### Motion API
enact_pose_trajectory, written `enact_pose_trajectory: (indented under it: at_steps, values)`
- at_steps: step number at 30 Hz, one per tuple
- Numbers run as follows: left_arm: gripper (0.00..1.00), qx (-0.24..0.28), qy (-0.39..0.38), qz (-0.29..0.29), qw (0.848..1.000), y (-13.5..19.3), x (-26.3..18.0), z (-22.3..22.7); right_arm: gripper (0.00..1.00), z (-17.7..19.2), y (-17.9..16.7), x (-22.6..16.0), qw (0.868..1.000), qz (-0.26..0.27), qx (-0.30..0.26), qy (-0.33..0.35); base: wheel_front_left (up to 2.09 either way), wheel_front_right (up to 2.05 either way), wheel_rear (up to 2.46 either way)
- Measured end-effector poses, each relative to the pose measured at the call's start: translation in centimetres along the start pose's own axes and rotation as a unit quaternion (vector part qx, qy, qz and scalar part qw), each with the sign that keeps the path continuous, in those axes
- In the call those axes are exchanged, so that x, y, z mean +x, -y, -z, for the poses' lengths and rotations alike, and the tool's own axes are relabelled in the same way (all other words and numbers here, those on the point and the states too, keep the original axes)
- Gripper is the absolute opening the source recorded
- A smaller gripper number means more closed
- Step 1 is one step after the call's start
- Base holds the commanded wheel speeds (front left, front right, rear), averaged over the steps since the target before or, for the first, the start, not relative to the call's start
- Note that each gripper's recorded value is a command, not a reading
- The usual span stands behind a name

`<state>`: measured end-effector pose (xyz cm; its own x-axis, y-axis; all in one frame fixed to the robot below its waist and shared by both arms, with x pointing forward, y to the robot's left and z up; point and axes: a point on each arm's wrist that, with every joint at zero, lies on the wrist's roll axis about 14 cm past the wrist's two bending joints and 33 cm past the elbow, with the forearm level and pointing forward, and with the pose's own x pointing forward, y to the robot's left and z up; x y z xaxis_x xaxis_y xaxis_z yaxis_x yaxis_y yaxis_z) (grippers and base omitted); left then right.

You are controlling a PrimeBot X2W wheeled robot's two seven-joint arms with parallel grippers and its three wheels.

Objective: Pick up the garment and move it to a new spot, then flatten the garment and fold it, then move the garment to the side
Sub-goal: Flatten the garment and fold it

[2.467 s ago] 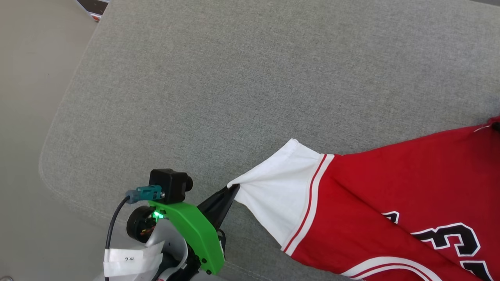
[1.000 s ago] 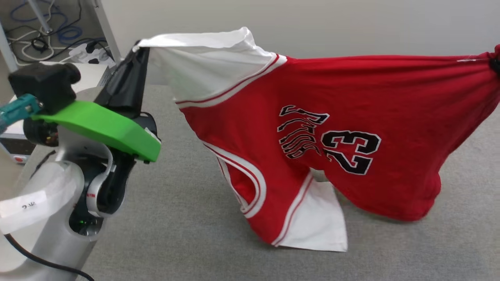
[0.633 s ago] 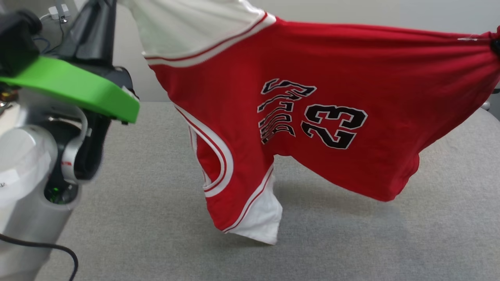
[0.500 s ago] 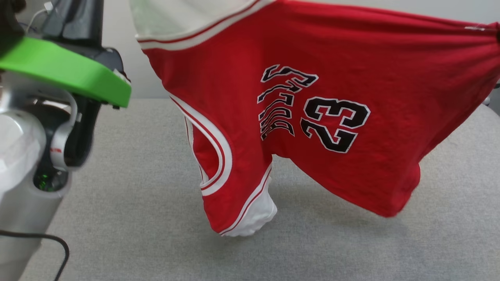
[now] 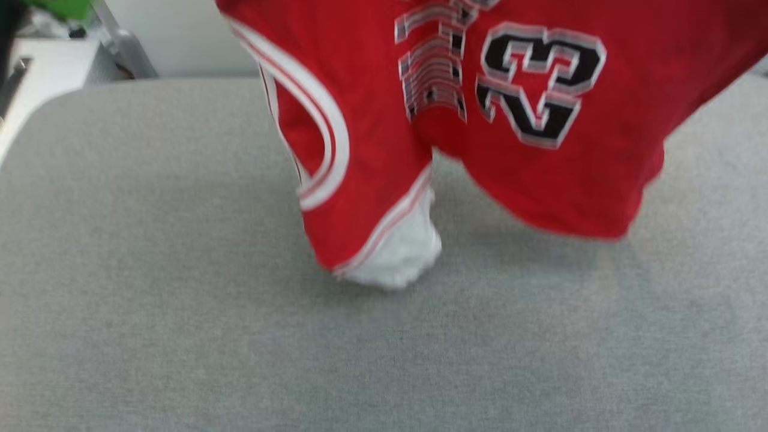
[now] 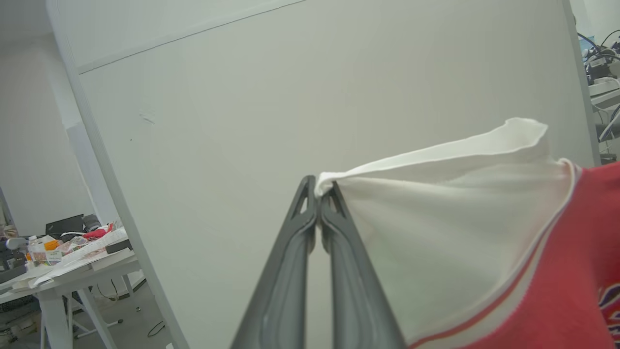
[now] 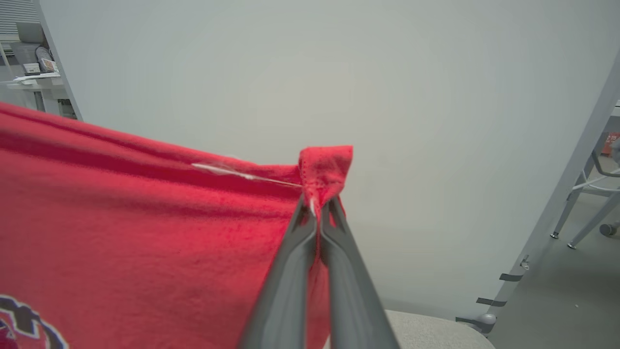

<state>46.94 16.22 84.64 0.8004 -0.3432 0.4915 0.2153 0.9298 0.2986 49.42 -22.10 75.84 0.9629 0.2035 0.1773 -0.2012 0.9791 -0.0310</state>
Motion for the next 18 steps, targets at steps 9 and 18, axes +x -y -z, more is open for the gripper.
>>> enact_pose_trajectory:
  at_steps: [9,18]
  values:
    - [0.0,0.074,-0.027,0.019,0.997,-2.9,7.6,5.1,0.0,1.6,1.6,9.0,1.0,0.015,-0.01,0.025,0.0,0.0,0.0]
    - [0.0,0.106,-0.044,-0.018,0.993,-6.2,14.1,12.7,0.0,6.8,1.9,17.4,0.999,0.028,-0.018,0.024,0.0,0.0,0.0]
